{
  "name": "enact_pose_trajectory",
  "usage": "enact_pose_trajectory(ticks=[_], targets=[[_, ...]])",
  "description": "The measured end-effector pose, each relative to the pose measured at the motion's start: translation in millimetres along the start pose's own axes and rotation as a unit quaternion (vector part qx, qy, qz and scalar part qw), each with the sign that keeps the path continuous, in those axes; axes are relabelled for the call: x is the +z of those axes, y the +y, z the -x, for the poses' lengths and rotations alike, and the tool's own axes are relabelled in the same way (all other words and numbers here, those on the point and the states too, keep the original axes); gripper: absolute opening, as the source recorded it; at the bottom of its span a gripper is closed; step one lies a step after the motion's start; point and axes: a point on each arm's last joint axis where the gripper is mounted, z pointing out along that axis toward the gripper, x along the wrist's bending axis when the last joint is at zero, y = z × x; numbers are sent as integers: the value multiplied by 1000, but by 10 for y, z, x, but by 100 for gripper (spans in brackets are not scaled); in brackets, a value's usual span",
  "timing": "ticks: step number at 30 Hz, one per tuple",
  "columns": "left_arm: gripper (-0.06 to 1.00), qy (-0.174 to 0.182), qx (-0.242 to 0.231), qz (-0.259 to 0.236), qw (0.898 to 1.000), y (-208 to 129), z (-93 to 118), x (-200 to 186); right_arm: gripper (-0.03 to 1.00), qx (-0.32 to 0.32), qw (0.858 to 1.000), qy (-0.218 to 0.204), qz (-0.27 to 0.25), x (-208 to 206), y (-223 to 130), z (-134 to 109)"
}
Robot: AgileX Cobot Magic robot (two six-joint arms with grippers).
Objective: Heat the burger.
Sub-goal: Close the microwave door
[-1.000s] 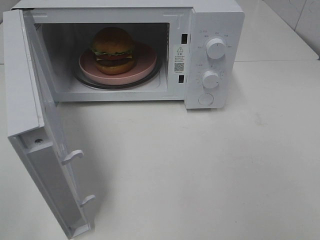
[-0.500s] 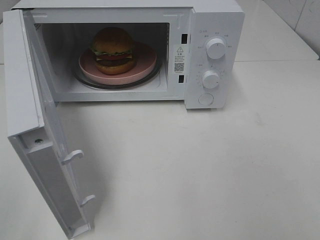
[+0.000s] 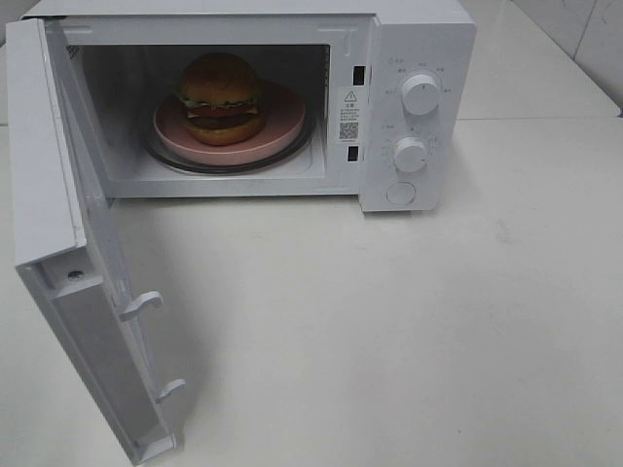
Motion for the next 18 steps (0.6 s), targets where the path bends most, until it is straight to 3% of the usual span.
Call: enact_pose_trajectory(ticks=[18], targets=[[97, 0, 0, 0, 1000, 0, 0, 0, 77, 0, 1000, 0, -1, 2, -2, -1]])
